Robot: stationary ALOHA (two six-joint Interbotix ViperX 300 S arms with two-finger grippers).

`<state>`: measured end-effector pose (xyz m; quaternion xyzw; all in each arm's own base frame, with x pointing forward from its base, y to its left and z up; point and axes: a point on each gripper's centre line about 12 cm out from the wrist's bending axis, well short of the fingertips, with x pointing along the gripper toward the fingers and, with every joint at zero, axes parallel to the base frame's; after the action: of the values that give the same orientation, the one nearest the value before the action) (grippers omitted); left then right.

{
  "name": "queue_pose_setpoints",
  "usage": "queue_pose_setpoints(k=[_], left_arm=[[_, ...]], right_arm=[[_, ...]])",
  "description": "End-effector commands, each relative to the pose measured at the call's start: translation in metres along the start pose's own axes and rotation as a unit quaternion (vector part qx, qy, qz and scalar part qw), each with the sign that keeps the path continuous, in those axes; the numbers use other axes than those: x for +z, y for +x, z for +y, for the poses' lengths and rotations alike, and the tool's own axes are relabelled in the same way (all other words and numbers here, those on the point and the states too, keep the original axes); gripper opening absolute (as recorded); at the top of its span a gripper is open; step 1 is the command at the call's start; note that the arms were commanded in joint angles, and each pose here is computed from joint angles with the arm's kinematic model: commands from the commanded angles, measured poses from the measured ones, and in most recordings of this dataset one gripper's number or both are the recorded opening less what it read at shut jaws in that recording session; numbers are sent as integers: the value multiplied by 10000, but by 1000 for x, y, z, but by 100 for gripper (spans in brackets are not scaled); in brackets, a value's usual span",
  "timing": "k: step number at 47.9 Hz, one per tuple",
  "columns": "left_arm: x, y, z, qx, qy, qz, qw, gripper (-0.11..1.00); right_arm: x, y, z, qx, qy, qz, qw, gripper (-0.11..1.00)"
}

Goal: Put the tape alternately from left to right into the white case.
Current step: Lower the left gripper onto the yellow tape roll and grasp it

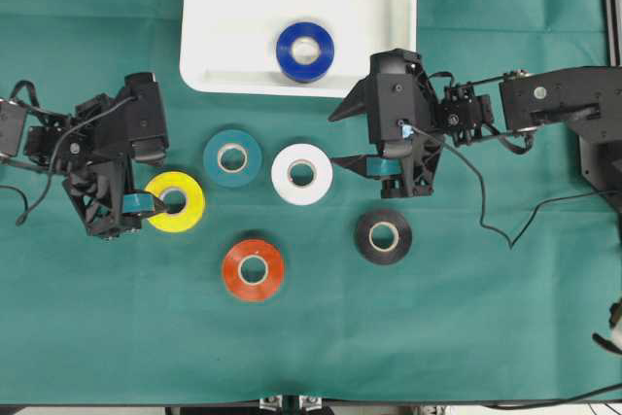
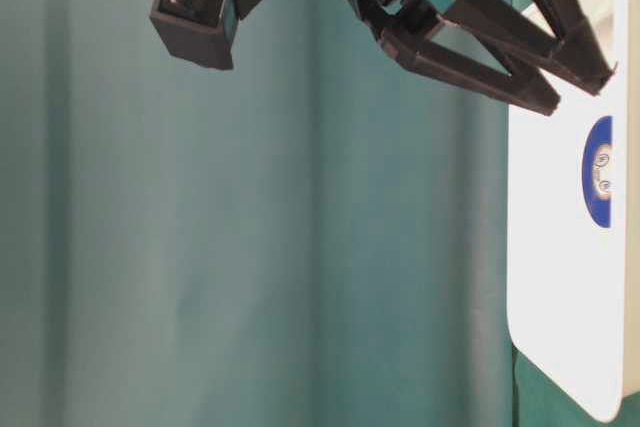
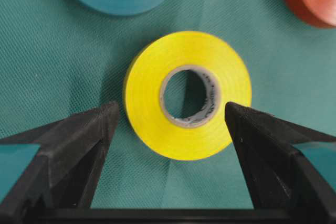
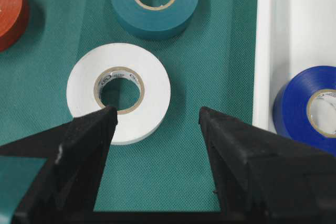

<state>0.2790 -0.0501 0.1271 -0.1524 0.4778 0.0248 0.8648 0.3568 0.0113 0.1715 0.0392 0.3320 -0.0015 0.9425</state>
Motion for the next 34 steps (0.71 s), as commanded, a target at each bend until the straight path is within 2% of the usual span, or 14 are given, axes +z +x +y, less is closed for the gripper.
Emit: queue_pose_setpoints(k=[1, 14, 34], left_arm=[[8, 1, -4, -38, -7, -84, 10000, 83], [8, 16, -2, 63, 9, 106, 9999, 83], [8, 24, 7, 193, -79, 206, 9996, 83]], right_arm=[[6, -2, 1, 31, 3, -119, 9999, 70], [5, 1, 1, 30, 3, -88, 10000, 70], [5, 2, 1, 30, 3, -88, 10000, 70]])
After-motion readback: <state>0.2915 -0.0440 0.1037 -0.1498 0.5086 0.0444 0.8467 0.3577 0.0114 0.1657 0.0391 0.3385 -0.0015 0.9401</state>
